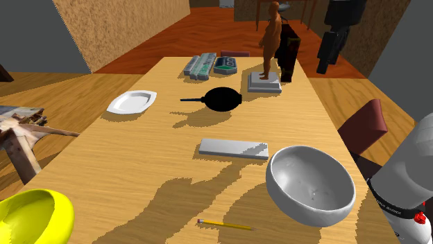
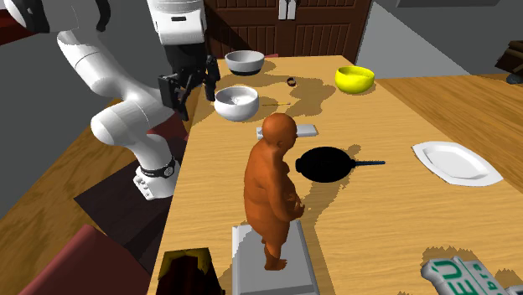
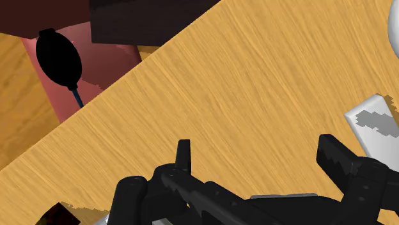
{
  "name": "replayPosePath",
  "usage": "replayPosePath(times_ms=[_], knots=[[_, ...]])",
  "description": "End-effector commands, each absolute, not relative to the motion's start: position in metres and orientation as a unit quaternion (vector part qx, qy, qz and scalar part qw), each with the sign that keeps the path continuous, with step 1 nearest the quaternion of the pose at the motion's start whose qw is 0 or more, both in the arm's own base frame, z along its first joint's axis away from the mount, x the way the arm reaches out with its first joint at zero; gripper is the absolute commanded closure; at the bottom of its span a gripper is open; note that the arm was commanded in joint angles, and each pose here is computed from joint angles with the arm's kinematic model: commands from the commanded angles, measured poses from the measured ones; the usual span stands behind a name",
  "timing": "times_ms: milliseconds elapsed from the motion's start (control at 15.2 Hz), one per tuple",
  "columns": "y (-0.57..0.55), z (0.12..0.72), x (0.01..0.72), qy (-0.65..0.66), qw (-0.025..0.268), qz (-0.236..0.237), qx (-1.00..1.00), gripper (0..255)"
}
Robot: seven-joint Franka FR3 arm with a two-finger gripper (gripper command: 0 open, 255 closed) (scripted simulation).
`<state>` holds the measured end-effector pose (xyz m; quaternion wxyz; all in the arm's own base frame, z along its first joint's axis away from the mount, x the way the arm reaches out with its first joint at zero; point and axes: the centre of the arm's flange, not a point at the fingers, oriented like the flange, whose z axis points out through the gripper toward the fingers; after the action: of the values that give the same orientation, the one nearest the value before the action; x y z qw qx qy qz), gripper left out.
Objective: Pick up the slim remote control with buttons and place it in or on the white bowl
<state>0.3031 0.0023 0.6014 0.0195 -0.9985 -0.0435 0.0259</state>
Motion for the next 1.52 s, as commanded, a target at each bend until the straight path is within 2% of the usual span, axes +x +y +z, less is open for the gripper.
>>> replayPosePath(times_ms=[0, 1452], knots=[[0.002, 0.601, 0.303, -0.043, 0.020, 0.026, -0.999, 0], [0.252, 0.467, 0.379, -0.220, -0.006, 0.001, -0.975, 0]])
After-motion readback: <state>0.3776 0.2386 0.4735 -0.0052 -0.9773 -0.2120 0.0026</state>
